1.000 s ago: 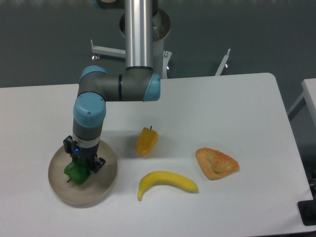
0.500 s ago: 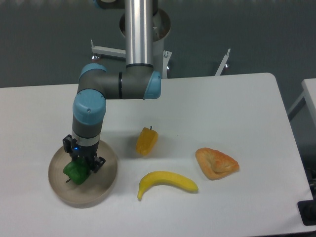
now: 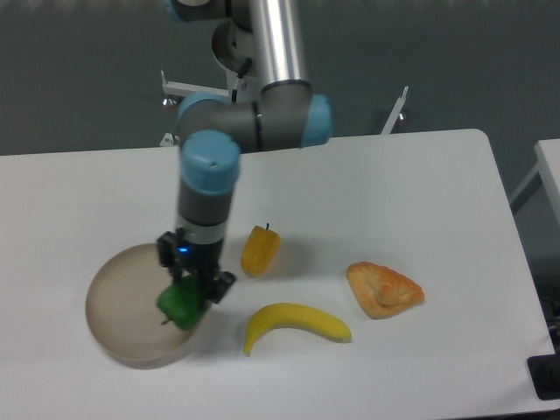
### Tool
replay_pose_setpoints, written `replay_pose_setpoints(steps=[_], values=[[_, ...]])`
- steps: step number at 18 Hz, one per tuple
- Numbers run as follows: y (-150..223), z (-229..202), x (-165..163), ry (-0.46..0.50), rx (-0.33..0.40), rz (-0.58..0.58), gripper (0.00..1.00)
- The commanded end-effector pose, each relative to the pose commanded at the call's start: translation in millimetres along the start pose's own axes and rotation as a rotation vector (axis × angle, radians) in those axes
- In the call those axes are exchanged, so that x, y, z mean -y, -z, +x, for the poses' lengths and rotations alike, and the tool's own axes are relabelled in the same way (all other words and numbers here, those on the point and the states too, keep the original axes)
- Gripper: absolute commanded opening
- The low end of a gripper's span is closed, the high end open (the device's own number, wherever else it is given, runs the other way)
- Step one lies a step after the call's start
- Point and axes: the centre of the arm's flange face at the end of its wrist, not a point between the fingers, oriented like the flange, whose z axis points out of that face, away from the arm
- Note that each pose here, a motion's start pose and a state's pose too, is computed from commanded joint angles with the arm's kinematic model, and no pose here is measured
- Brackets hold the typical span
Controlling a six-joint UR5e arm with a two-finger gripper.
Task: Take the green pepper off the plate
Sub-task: 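Lift the green pepper off the plate toward the banana, then carry the held green pepper over beside the bread piece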
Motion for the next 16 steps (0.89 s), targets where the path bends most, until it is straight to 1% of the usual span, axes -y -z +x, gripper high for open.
replay_pose_setpoints(steps=[3,5,8,12,16], values=[[11.5,-40.1,-18.2,-0.043,0.049,-0.011,0.39],[16.8,-69.7,-38.5,-0.055,0.090,-0.045,0.39],[20.4,-97.6,-63.4,-0.105,0.113,-0.077,0.39],[27.9,-117.4,-83.8,-0.121,0.129,-0.087,0.39],[33.7,-123.2,-84.2,-0.119,0.141,-0.083,0.39]])
